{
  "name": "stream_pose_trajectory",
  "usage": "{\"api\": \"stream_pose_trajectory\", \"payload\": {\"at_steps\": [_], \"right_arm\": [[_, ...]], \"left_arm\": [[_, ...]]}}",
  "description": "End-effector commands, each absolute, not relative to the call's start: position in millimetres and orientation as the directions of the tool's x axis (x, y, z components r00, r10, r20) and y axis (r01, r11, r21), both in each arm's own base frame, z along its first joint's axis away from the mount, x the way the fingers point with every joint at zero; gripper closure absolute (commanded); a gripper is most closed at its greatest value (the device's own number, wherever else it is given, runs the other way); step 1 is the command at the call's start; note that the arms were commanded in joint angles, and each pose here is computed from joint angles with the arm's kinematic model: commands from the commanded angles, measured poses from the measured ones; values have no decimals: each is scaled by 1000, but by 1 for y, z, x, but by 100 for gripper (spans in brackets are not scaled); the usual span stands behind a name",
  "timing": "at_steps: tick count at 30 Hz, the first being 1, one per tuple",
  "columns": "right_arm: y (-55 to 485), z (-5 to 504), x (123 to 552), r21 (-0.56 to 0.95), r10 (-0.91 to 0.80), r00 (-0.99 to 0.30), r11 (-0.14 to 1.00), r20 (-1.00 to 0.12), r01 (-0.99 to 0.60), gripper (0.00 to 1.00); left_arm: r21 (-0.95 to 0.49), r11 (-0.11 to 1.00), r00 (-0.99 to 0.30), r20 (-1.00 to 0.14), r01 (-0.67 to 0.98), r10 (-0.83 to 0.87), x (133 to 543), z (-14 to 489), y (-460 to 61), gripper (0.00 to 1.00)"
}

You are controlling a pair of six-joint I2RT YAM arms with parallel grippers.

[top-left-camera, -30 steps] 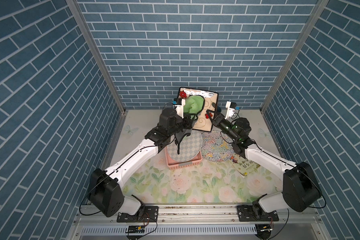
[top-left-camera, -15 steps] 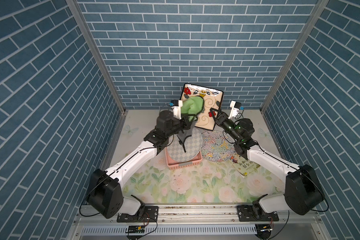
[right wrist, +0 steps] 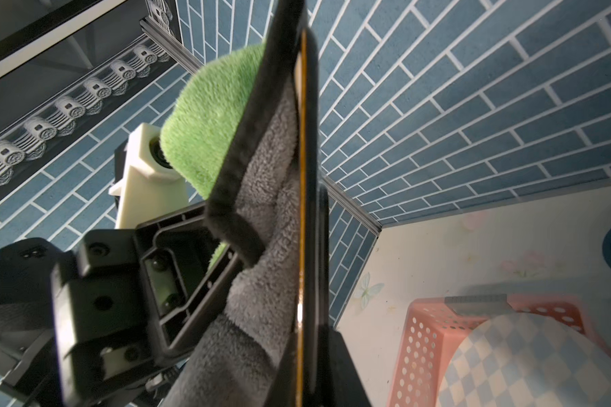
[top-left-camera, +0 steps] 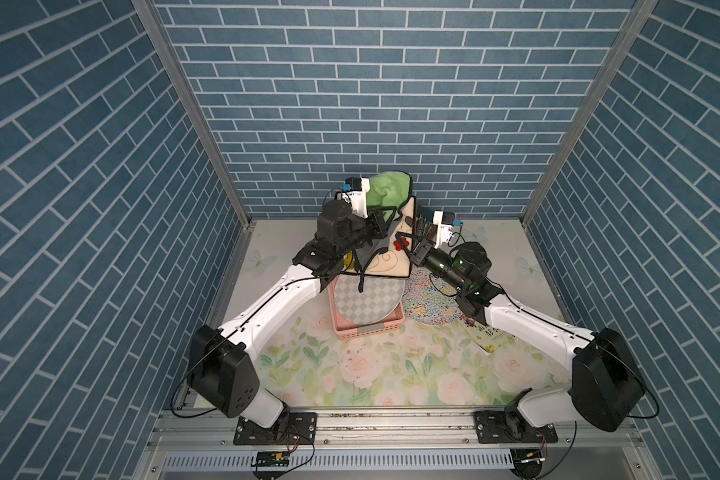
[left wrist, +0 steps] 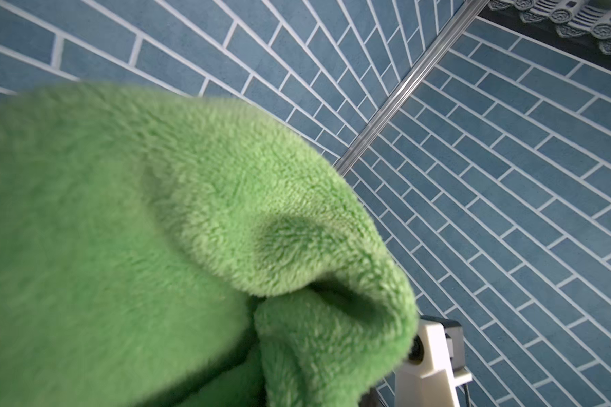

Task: Wipe the wet plate dry
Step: Wipe the plate with towel.

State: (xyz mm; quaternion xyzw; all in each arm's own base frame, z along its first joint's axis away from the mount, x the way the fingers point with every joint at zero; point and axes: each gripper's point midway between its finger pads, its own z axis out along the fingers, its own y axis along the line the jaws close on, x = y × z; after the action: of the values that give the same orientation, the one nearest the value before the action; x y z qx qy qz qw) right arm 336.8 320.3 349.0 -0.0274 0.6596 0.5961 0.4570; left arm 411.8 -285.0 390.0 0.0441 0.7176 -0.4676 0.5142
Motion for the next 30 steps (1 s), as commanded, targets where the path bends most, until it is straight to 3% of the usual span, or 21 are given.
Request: {"api": "stream_pose_trajectory", "payload": {"at_steps": [1,5,8,10,13,18,23,30], "right_arm": [[248,504,281,532,721,-344,40,-601,-846,100],[189,512,282,520,776,-280,72,-565,-851,100],[186,519,272,483,760,-279,52,-587,-874,100],[192,524,263,453,745,-299,5,-597,-891,100],[197,526,256,420,737,-347,-95,-580,-903,100],[220,528,257,406,693,-437,-224,-573,-886,100],[242,517,264,444,667,-495,-265,-557,-856,100],[281,527,260,411,634,-547,-366,-546,-835,100]], "left_arm": [[-725,540,-494,-687,427,-533,437,375,-222,100],[-779,411,-451,-616,474,-646,420,412,-164,100],[-785,301,-500,-589,541,-635,401,421,-163,100],[-800,165,-581,-544,577,-605,387,423,-177,100],[-713,-90,-616,-527,695,-586,346,464,-186,100],[-555,-410,-686,-510,724,-519,292,524,-201,100],[-451,-583,-736,-464,676,-494,260,558,-205,100],[-410,-721,-821,-394,559,-413,225,572,-239,100]]}}
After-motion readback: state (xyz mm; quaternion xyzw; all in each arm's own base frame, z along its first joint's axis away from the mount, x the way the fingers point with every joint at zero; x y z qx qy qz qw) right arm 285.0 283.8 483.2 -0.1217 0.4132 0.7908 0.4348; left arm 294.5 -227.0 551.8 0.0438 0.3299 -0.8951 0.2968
